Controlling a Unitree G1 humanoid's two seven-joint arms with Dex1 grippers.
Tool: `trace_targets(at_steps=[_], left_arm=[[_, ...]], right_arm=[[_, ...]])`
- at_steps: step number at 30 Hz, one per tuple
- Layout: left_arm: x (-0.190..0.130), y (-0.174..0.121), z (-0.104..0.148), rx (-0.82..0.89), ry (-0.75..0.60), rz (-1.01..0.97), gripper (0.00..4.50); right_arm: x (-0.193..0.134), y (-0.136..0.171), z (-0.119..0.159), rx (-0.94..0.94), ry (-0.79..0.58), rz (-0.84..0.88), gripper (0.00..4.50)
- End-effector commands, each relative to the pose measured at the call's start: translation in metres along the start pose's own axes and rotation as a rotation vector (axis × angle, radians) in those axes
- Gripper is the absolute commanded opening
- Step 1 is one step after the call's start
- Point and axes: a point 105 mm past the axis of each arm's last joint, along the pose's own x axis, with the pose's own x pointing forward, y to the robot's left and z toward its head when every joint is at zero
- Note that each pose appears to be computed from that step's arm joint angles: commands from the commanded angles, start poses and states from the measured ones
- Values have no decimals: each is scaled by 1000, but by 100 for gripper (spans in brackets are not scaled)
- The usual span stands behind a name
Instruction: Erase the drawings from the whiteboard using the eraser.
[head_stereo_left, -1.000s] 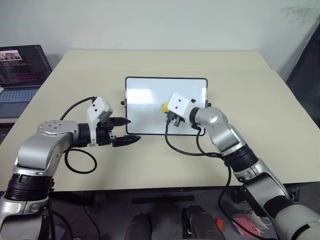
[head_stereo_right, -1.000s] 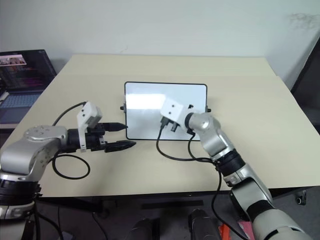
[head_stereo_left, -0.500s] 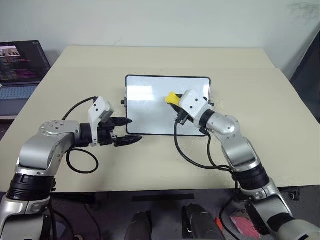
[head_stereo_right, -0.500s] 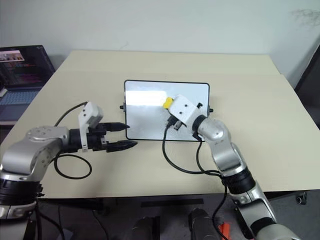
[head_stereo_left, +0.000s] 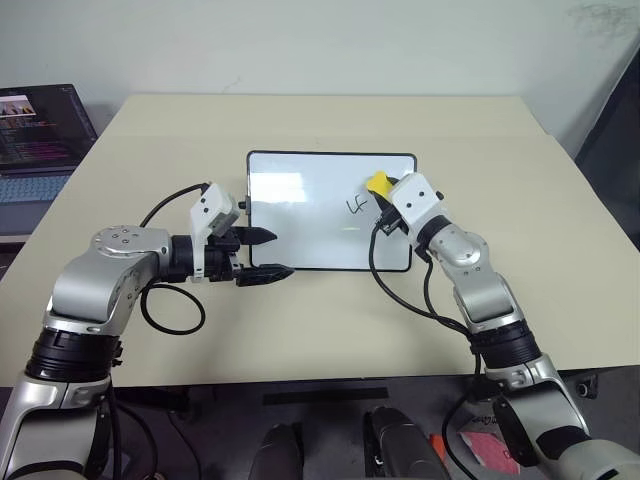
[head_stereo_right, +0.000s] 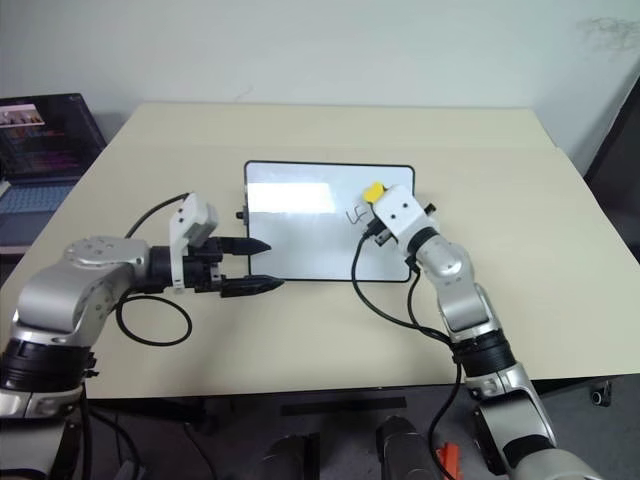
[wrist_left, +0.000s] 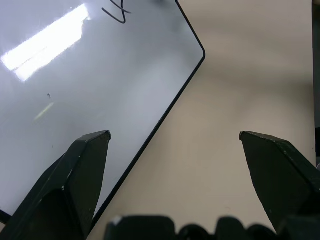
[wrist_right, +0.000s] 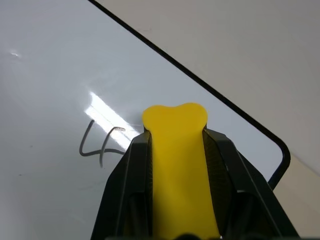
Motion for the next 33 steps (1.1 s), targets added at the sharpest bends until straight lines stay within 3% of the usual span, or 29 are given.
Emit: trace_targets(at_steps=[1,8,14,17,24,28,33], left_arm=[[-2,-1,9,40,-18,4,450],[-6,-2,8,34,-20,22,450],[-8,-2,6,30,-19,28,450],[-8,-2,6,28,-19,29,450],[-8,-2,4,22,-13,29,450],[-8,-2,4,22,-12,29,450],[-9,-2,3,20,-12,33,450]], right_arm=[[5,-7,8,-12,-31,-10,110],[-5,30,-27,10,109,144,110],[-13,51,-41,5,182,232,110],[-9,42,-32,-15,164,202,110],[7,-14,12,-33,44,14,110],[9,-15,10,-25,50,11,110],[0,11,-16,-14,133,102,110]])
